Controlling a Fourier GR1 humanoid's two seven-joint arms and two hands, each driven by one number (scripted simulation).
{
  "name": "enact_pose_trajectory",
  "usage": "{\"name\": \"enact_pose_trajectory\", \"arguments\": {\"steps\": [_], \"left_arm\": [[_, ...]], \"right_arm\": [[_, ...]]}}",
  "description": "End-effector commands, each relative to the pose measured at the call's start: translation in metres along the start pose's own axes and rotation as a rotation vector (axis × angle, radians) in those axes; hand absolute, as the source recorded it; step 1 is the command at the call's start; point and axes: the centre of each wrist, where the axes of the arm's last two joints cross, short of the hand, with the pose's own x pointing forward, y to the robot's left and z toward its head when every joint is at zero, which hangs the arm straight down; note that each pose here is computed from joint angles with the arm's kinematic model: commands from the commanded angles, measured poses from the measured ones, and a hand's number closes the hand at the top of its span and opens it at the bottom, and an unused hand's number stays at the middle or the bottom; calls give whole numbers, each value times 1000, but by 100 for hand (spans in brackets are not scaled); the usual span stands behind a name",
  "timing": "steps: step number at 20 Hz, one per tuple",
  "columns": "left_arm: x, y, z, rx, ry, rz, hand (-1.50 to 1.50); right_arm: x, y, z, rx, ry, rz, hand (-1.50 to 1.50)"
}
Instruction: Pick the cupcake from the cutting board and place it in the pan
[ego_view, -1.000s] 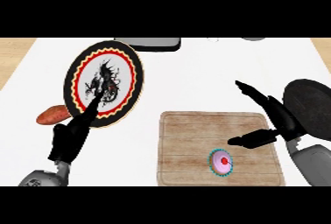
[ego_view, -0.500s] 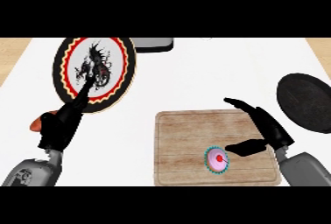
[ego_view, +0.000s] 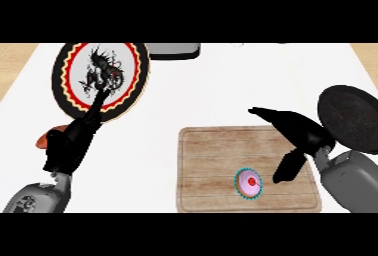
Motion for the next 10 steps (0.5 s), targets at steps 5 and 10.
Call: {"name": "enact_pose_trajectory", "arguments": {"steps": [5, 10], "left_arm": [[1, 0, 3, -15, -9, -9, 0], [16, 7, -17, -11, -4, 1, 0]], "right_arm": [[63, -18, -13, 355, 148, 286, -150], [110, 2, -32, 470, 174, 305, -150]]}}
